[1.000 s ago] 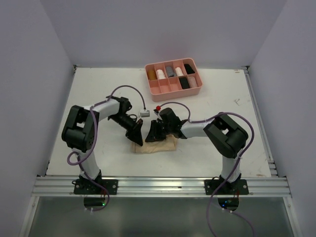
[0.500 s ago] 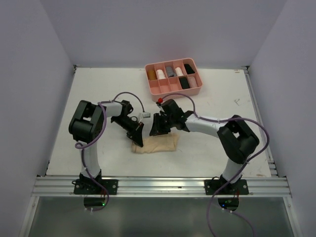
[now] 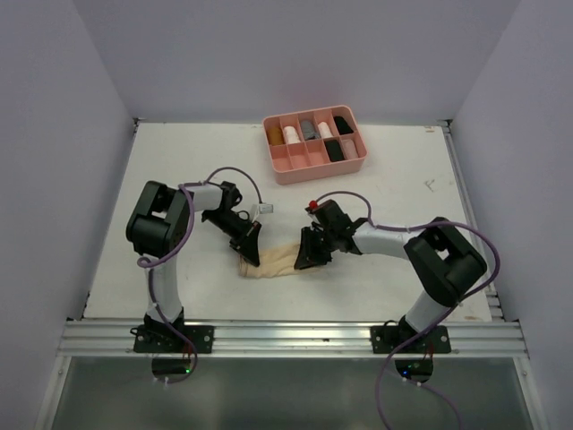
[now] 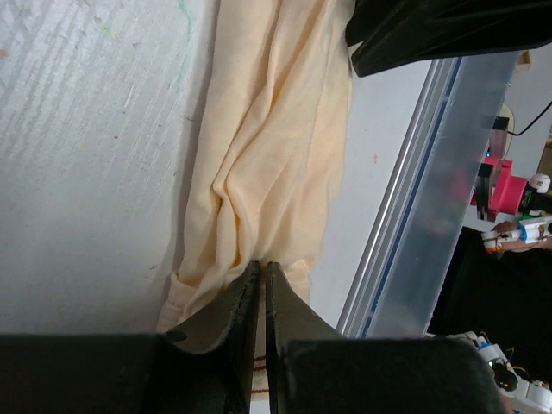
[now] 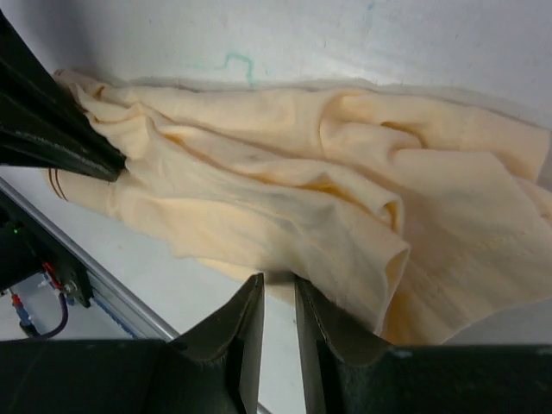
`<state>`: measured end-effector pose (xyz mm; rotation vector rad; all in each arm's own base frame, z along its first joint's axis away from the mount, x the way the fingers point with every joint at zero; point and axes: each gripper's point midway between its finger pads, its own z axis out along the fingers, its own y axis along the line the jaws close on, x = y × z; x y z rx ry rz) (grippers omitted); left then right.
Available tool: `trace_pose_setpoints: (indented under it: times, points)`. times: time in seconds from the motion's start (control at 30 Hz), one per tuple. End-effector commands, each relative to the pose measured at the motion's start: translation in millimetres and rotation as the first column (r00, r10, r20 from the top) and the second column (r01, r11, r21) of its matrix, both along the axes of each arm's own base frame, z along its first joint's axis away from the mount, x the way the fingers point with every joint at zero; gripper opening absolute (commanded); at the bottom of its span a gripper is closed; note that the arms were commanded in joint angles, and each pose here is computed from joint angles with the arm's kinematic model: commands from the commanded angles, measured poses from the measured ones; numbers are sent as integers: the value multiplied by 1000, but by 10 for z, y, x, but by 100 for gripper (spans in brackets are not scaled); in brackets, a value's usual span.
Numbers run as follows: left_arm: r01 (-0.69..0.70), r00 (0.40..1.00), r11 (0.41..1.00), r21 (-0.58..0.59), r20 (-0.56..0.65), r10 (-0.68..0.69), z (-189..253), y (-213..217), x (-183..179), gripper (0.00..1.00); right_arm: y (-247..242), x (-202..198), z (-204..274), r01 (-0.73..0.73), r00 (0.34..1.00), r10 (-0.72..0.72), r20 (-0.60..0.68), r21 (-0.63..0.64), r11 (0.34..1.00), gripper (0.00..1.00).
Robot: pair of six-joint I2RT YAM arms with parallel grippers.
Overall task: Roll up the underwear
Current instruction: Fold the underwear
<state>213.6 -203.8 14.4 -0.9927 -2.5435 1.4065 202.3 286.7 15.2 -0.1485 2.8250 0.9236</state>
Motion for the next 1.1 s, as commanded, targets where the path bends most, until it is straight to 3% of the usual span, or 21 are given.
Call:
trace_pose_setpoints:
  times: [0.0, 0.23, 0.3, 0.4, 0.5, 0.6, 0.7, 0.77, 0.93, 1.07]
  points:
    - [29, 992, 990, 139, 118, -46, -313, 214, 204, 12, -334, 129, -320, 21, 999, -14, 43, -164, 986, 26]
    - [40, 993, 987, 154, 100, -56, -326, 248, 155, 11, -519, 661, -162, 56, 993, -34, 116, -197, 979, 25]
    - [48, 993, 996, 74, 106, -55, -219, 151, 145, 15, -561, 749, -162, 31, 995, -11, 101, -197, 980, 25]
    - [36, 992, 996, -77, 125, -26, 63, -56, 193, 33, -490, 961, -6, -15, 987, 45, 151, -198, 980, 25]
    - [55, 984, 960, -274, 176, -6, 552, -275, 268, 47, -399, 1077, 120, -74, 980, 107, 167, -191, 979, 25]
    - [76, 953, 933, -351, 300, 35, 941, -354, 461, 48, -338, 1198, 272, -93, 971, 129, 199, -183, 979, 26]
    - [-18, 911, 951, -307, 387, 143, 1102, -192, 746, 47, -315, 1310, 442, -87, 960, 132, 245, -186, 979, 26]
    - [-128, 878, 973, -194, 434, 202, 1005, 65, 993, 45, -311, 1390, 551, -76, 953, 128, 276, -194, 978, 27]
    - [-132, 839, 987, 89, 541, 63, 536, 570, 1122, 40, -283, 1444, 788, -28, 954, 77, 291, -171, 985, 27]
    - [-162, 787, 962, 222, 617, -9, 360, 778, 1312, 29, -279, 1324, 1072, 9, 948, 24, 318, -102, 995, 27]
